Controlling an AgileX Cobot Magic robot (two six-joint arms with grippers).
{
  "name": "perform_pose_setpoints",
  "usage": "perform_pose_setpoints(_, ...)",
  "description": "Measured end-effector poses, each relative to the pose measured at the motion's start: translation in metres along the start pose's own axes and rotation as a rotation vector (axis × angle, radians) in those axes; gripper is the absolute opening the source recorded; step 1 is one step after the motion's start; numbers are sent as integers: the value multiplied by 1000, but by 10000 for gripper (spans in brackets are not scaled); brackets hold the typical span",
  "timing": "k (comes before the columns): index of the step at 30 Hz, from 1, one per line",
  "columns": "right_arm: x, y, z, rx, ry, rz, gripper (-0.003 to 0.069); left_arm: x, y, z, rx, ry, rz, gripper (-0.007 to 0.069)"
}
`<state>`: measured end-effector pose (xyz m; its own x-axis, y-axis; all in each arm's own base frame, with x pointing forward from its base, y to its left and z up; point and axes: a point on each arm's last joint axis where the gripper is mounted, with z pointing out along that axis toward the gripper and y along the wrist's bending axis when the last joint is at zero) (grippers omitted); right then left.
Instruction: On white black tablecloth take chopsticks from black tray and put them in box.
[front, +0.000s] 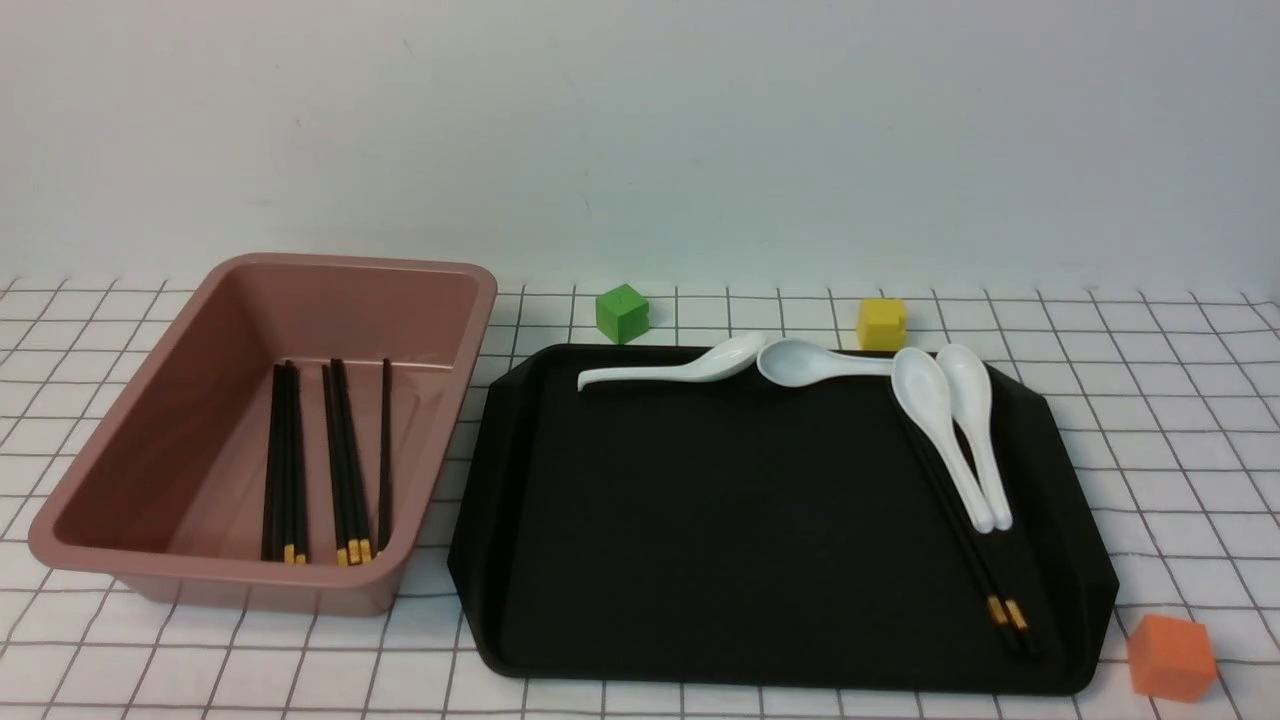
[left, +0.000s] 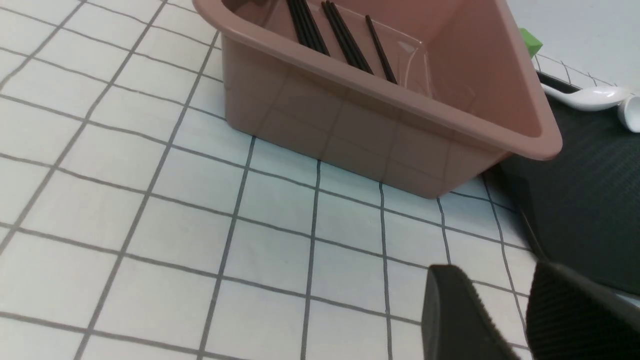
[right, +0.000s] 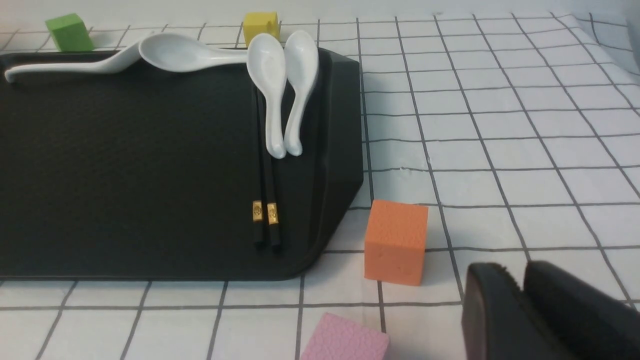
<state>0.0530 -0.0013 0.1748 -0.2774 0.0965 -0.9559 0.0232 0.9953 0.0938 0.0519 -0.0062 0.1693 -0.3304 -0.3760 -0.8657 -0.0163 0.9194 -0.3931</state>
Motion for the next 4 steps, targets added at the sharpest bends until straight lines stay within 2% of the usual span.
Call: perform_pose_setpoints(4,0,0,0,0,0,0,123,0,0,0,0,0,0,238)
